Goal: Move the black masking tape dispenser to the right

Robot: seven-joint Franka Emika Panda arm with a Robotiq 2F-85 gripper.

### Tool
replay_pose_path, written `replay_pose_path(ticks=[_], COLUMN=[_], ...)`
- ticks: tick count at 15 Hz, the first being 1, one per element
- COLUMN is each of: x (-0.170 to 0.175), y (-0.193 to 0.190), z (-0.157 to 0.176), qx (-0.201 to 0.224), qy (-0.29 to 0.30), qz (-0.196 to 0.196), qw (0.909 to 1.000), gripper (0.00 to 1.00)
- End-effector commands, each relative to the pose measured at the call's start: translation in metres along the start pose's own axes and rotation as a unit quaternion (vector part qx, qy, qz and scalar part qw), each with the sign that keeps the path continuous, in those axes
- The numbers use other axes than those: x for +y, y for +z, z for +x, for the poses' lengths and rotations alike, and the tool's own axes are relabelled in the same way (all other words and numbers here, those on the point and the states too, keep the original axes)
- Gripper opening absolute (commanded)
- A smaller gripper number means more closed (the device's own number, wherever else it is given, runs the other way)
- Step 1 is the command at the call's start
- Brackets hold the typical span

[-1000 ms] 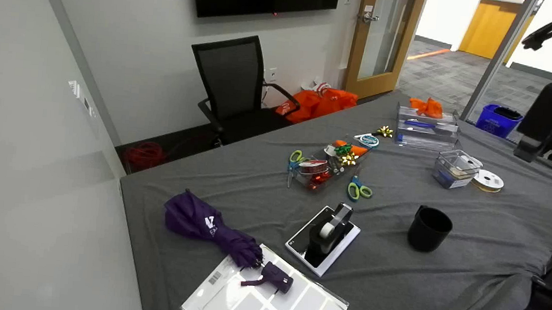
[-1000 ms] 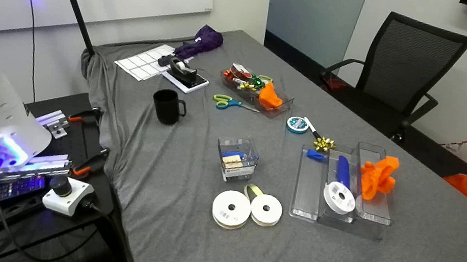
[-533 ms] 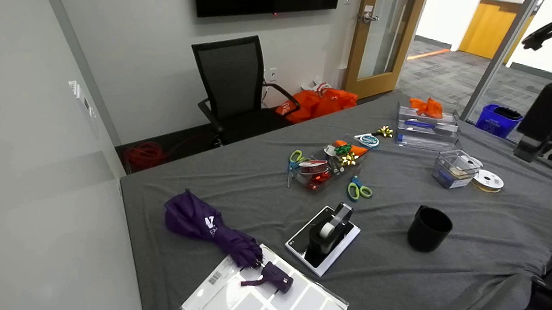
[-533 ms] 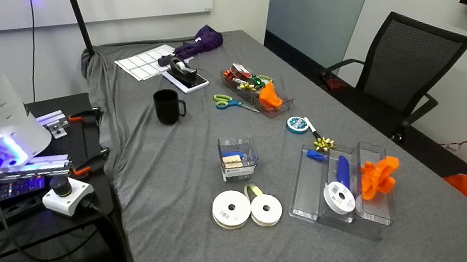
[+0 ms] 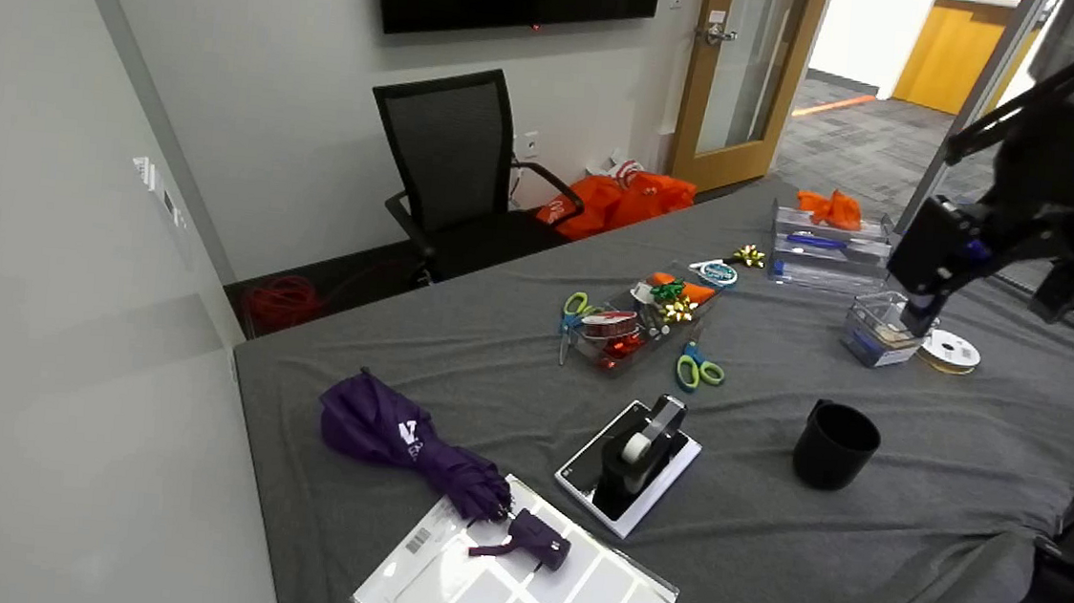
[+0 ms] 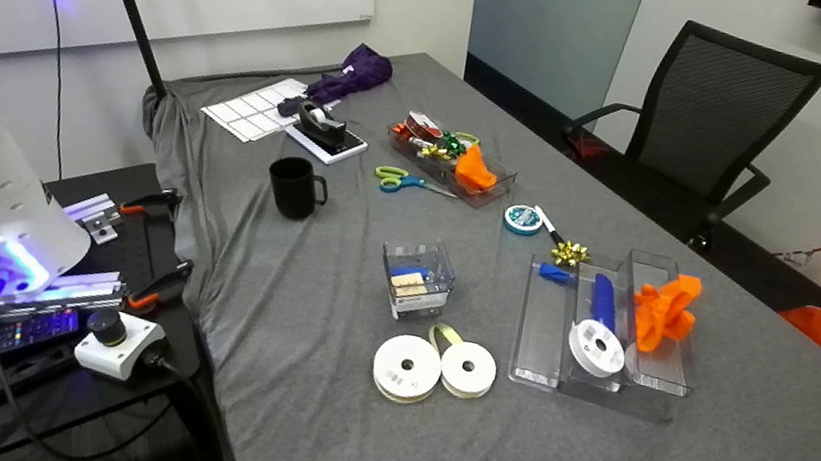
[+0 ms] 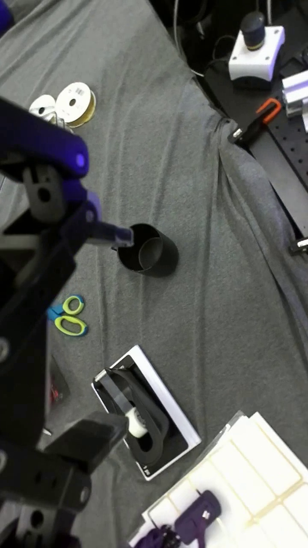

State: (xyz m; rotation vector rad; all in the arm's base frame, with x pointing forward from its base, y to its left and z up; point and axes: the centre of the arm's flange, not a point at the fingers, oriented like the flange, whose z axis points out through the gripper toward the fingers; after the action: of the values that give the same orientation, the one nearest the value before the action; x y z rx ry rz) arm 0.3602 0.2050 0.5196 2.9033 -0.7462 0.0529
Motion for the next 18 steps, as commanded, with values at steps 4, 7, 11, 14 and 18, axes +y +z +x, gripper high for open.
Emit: replay_pose_path(ticks=[4, 7, 11, 14, 18], x=[-0.054, -0.074, -0.093, -0.085, -0.089], y=[0.071, 0.108, 0.147, 0.148, 0.152], z=[0.060, 0.080, 0.103, 0.103, 0.106], qx=[-0.030, -0.051, -0.065, -0.057, -0.059], qy=[0.187, 0.270, 0.361, 0.367, 0.380], qz=[0.036, 0.060, 0.122, 0.117, 0.121], qw=[0.9813, 0.9595, 0.9224, 0.9211, 0.9150], gripper=[1.00, 1.00, 1.00, 1.00, 1.00])
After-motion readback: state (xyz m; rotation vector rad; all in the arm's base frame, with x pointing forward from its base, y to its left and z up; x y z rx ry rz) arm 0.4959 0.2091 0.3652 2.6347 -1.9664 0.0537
